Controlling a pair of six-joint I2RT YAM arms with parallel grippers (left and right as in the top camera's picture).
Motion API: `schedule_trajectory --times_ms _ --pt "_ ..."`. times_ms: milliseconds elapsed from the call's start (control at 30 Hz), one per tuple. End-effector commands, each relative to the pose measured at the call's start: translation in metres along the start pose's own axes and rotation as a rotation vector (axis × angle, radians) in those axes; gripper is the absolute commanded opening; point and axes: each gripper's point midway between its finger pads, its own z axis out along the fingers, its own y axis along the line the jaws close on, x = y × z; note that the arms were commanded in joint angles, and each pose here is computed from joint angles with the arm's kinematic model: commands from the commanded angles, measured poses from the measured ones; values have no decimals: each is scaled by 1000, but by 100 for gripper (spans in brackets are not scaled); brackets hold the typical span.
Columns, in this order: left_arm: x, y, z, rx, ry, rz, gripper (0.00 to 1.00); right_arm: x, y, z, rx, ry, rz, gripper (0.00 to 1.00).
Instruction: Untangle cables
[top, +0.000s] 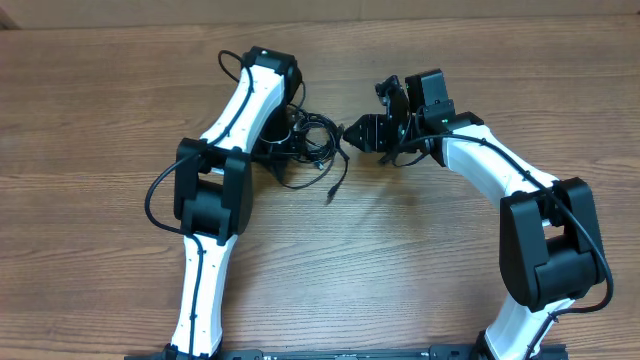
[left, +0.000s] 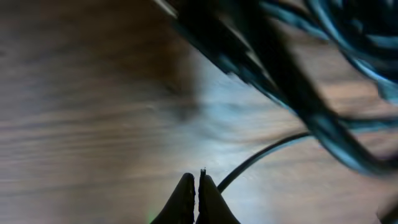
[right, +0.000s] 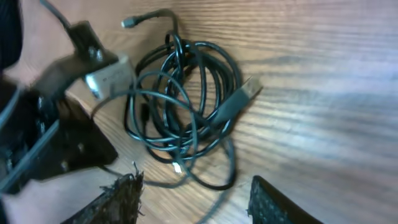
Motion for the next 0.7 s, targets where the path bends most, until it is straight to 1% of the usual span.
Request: schedule_trajectory --times_ms 0,33,67,167,267,367,467,567,633,667 --pt "-8 13 -5 -28 -47 -28 4 -1 -3 2 22 -3 -272 51" --pt "-11 12 -5 -17 -59 -28 4 -2 -3 2 21 -4 -287 46" --pt "-13 10 -6 -8 -66 -27 4 -1 -1 3 16 0 -303 45" --pt "-19 4 -6 26 -88 -22 4 8 5 7 7 31 -349 45" --pt "-25 2 -7 36 -113 -19 4 20 22 14 -31 66 -387 45" --pt "-34 2 -8 37 -150 -16 4 32 39 25 -56 97 -429 45" --pt "-45 8 -10 7 -195 -18 4 44 51 35 -74 126 -454 45" --pt "-56 15 -13 -31 -244 -23 4 56 58 46 -76 158 -460 45" --pt "-63 23 -15 -56 -276 -45 4 60 60 52 -71 170 -407 45" --pt "-68 28 -17 -79 -298 -66 4 63 63 56 -76 175 -351 45"
